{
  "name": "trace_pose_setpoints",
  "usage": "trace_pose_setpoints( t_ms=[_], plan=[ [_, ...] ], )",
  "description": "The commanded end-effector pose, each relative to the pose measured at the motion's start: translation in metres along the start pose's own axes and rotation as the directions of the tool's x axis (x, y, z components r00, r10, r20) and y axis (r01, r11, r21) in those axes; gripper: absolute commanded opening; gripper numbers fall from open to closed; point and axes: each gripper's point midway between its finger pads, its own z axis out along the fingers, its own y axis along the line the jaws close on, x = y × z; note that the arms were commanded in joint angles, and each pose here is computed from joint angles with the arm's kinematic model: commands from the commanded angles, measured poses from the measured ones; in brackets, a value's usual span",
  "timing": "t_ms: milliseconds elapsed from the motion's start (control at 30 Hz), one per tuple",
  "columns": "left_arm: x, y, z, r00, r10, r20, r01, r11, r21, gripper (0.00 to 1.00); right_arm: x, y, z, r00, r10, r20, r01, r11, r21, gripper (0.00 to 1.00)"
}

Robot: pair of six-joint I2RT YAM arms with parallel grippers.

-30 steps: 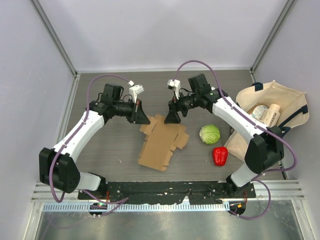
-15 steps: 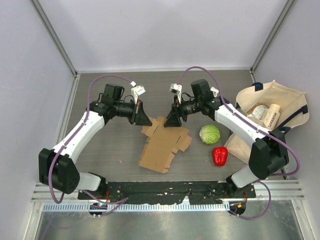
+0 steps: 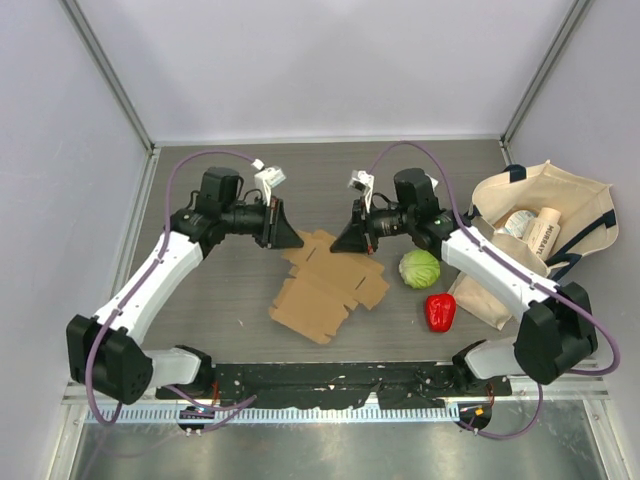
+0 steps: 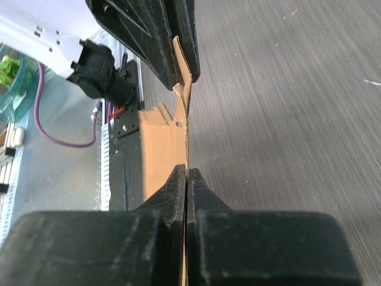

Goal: Fold the paper box

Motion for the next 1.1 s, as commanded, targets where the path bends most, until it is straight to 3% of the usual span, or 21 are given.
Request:
trace_pose_setpoints(
  t_ms=[0,100,233,267,300,367,600,733,800,900,1067],
  plan=[
    [-0.031,0.012,-0.018,0.984,-0.039,0.172,0.074,0.976,-0.204,0.32,-0.035,-0.002,-0.008,0.994,-0.011,0.109,-0.001,0.994,0.109,0.0],
    [-0.039,0.008,-0.023,0.971,-0.103,0.217,0.151,0.964,-0.217,0.41,-0.039,-0.003,-0.009,0.991,0.022,0.134,-0.042,0.988,0.146,0.0],
    [-0.057,-0.006,-0.037,0.946,-0.053,0.319,0.147,0.949,-0.278,0.46,-0.051,-0.008,-0.015,0.98,0.031,0.198,-0.079,0.967,0.242,0.0],
    [-0.061,-0.014,-0.036,0.942,-0.04,0.334,0.139,0.95,-0.278,0.44,-0.051,-0.008,-0.016,0.978,0.032,0.206,-0.084,0.964,0.251,0.0],
    [-0.067,-0.017,-0.037,0.934,-0.024,0.358,0.134,0.949,-0.287,0.29,-0.048,-0.01,-0.017,0.977,0.044,0.211,-0.1,0.96,0.262,0.0],
    [-0.075,-0.02,-0.031,0.923,-0.029,0.383,0.155,0.941,-0.301,0.22,-0.057,-0.013,-0.02,0.962,0.04,0.268,-0.12,0.95,0.288,0.0],
    [-0.092,-0.037,0.004,0.947,0.005,0.322,0.109,0.935,-0.336,0.26,-0.042,-0.021,-0.016,0.96,0.069,0.27,-0.15,0.944,0.293,0.0],
    [-0.111,-0.052,0.009,0.934,0.041,0.354,0.077,0.946,-0.315,0.36,-0.043,-0.019,-0.017,0.962,0.063,0.266,-0.142,0.946,0.291,0.0],
    [-0.109,-0.042,0.019,0.945,0.03,0.325,0.089,0.934,-0.345,0.32,-0.043,-0.016,-0.018,0.963,0.054,0.265,-0.132,0.948,0.289,0.0],
    [-0.114,-0.031,0.02,0.953,0.02,0.303,0.112,0.905,-0.41,0.16,-0.043,-0.014,-0.018,0.965,0.032,0.259,-0.112,0.948,0.297,0.0],
    [-0.125,-0.02,0.033,0.959,0.025,0.282,0.111,0.883,-0.456,0.12,-0.044,-0.012,-0.016,0.967,0.022,0.252,-0.098,0.951,0.293,0.0]
  ],
)
